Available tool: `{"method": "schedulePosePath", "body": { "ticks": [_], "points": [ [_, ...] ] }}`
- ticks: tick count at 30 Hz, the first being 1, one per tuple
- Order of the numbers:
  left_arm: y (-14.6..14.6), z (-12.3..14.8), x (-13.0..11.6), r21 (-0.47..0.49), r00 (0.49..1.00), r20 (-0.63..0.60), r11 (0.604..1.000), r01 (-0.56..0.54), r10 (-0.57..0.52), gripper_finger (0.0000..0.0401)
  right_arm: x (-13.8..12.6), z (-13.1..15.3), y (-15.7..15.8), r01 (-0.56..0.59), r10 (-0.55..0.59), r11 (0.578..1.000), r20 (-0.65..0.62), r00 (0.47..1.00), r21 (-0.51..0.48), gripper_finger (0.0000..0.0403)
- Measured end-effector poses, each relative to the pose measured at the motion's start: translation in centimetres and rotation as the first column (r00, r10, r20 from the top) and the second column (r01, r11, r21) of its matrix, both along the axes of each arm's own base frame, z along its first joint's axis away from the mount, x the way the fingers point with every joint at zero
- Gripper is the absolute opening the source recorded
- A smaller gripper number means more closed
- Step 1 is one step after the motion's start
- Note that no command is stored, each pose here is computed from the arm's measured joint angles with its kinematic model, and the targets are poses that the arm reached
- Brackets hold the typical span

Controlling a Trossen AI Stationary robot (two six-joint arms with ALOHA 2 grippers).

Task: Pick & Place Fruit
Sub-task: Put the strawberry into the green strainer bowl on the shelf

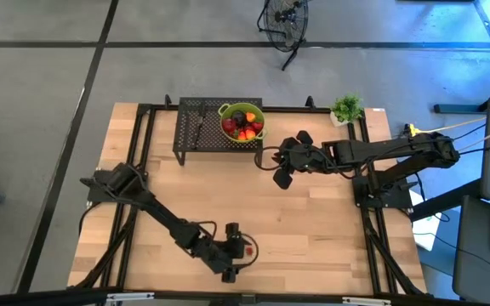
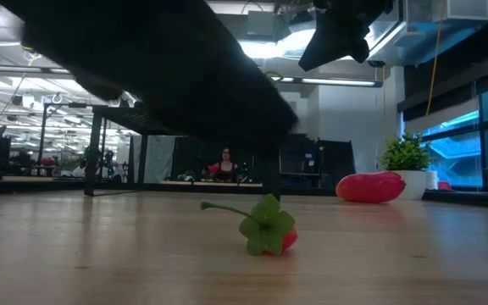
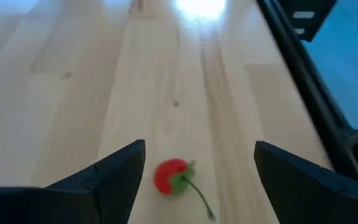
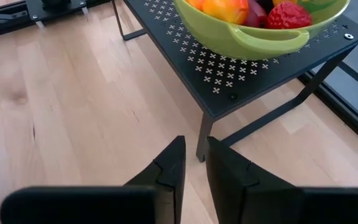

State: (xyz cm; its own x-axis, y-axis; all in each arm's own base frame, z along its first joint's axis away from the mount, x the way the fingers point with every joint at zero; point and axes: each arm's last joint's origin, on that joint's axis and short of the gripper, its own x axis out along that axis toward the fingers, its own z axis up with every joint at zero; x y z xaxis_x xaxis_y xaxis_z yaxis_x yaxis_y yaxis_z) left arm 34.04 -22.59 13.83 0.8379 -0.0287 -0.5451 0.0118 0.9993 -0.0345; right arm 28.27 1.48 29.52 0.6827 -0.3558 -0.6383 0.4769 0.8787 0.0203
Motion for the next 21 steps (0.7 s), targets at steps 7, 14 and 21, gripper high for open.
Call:
{"method": "schedulePosePath", "body": {
  "ticks": [7,14,21],
  "points": [
    [1.6,-1.8,1.3,-0.013,0.999,-0.043,0.999,-0.033,0.032,0.0297,0.0,0.0,0.0,-0.005,0.005,1.0,0.0,1.0,0.005,0.0062],
    [1.7,-1.9,1.4,0.02,0.998,-0.055,1.0,0.015,-0.014,0.0297,0.0,0.0,0.1,-0.013,0.013,1.0,0.0,1.0,0.013,0.0046],
    [2.1,-3.7,1.7,0.053,0.995,-0.095,0.998,0.039,-0.034,0.0297,0.1,0.0,0.1,-0.023,0.023,0.999,0.002,1.0,0.022,0.0038]
  ]
}}
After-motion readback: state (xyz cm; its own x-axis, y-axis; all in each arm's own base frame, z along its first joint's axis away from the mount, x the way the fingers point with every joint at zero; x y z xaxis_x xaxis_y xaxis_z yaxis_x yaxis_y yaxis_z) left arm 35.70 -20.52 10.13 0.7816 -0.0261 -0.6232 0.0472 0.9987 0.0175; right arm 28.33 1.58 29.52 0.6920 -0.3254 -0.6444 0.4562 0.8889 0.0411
